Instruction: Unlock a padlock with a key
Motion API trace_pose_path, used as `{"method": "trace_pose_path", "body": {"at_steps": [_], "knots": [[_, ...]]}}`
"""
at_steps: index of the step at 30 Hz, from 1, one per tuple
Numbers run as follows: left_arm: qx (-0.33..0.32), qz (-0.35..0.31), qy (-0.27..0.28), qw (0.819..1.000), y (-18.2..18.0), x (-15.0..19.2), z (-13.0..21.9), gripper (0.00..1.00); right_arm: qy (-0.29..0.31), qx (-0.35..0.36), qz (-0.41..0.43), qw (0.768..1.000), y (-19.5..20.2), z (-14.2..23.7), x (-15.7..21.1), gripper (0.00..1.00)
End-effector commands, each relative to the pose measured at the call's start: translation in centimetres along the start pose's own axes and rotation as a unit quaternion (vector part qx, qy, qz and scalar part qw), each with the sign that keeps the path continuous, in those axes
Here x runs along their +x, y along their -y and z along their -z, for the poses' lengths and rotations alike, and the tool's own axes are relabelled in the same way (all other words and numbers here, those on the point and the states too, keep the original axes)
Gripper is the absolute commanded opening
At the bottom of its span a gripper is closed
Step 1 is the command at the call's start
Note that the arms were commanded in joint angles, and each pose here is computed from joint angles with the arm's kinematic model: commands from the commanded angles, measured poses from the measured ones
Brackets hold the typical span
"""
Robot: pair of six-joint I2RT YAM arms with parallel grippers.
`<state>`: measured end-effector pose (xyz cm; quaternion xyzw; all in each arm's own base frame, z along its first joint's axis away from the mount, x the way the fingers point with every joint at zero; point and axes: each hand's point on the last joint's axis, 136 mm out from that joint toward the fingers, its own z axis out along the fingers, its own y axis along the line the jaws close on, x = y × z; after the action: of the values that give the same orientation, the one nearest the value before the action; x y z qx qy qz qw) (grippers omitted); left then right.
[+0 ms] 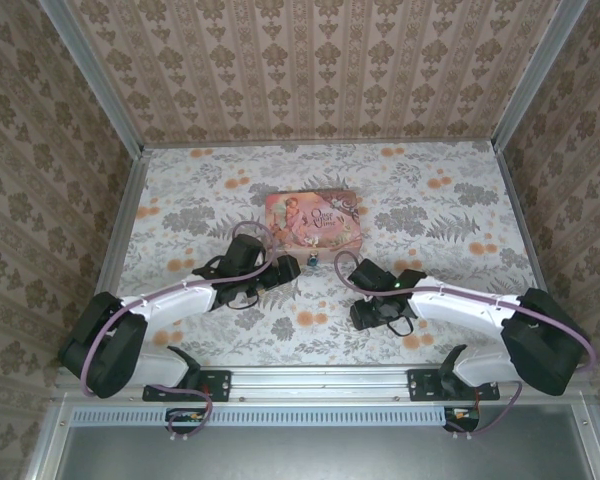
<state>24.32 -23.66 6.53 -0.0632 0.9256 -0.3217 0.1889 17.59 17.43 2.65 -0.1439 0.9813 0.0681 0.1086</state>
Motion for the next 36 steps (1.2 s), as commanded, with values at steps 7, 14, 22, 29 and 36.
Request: {"method": "trace_pose_path", "body": {"at_steps": [7,14,22,29,36], "knots": [[0.023,-0.004,0.009,1.0,0.9,-1.0,0.2,1.0,-0.018,0.021,0.023,0.999,0.0,-0.1,-0.2,0.49],[0.028,-0.001,0.008,1.0,0.8,-1.1,0.2,1.0,-0.043,0.032,0.025,0.998,0.1,-1.2,0.4,0.45],[0.039,0.004,0.01,0.999,0.8,-1.4,0.5,1.0,-0.055,0.039,0.014,0.998,0.3,-1.3,1.4,0.41],[0.047,0.005,0.011,0.999,1.0,-1.7,0.6,1.0,-0.061,0.044,-0.001,0.997,0.5,-2.3,2.7,0.3],[0.047,0.008,0.005,0.999,0.9,-1.6,0.4,1.0,-0.037,0.03,-0.019,0.999,0.2,-2.8,1.9,0.0]]}}
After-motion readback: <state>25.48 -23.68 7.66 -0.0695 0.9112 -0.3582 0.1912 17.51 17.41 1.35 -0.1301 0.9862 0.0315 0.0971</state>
